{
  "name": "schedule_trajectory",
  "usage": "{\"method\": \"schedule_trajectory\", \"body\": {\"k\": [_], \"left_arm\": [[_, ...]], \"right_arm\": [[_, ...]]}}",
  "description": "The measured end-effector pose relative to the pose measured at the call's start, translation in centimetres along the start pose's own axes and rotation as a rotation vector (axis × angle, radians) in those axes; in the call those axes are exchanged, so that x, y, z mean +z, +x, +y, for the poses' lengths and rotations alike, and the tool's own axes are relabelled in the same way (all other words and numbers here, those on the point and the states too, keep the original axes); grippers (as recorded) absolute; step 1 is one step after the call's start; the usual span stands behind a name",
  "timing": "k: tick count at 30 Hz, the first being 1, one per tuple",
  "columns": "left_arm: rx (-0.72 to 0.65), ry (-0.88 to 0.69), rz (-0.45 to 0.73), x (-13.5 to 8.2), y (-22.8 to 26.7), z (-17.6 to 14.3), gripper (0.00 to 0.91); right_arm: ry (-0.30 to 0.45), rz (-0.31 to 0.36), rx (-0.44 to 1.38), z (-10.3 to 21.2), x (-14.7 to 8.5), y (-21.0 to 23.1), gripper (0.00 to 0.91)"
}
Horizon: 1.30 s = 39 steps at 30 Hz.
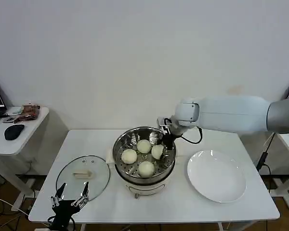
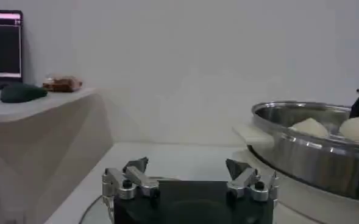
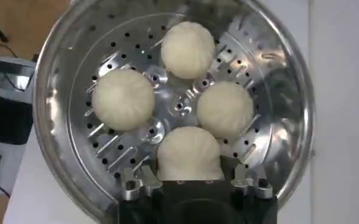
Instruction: Take steamed baozi put them in steamer then cover it.
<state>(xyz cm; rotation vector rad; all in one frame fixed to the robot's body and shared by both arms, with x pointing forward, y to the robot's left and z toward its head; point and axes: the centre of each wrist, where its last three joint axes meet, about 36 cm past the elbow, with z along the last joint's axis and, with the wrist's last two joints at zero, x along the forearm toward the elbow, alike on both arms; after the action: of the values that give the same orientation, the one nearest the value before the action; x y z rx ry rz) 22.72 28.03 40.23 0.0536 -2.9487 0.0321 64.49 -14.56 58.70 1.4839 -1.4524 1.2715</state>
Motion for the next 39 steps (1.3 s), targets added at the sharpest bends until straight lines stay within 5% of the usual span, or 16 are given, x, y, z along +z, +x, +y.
{"method": "schedule_trajectory", "body": {"k": [4,5,25,39], "left_arm": [[0.000,0.000,0.002,0.0,0.1,0.0,0.907],[0.000,0.000,0.003,0.1,0.1,0.0,0.907],[-0.006,-0.001,0.003,0.1,0.2,0.1,0.907],[-0.025,-0.008,-0.001,0.2,0.1,0.5,0.907]], "right_arm": [[-0.003,0.005,-0.001,0.1,0.2,-0.2,0.695],[-0.003,0.006,0.000,0.1,0.2,-0.2,0.907],[-0.021,-0.062,0.062,0.1,-0.1,2.1,0.907],[-0.114,-0.277,0.186,3.2,3.9,5.5,0.907]]}}
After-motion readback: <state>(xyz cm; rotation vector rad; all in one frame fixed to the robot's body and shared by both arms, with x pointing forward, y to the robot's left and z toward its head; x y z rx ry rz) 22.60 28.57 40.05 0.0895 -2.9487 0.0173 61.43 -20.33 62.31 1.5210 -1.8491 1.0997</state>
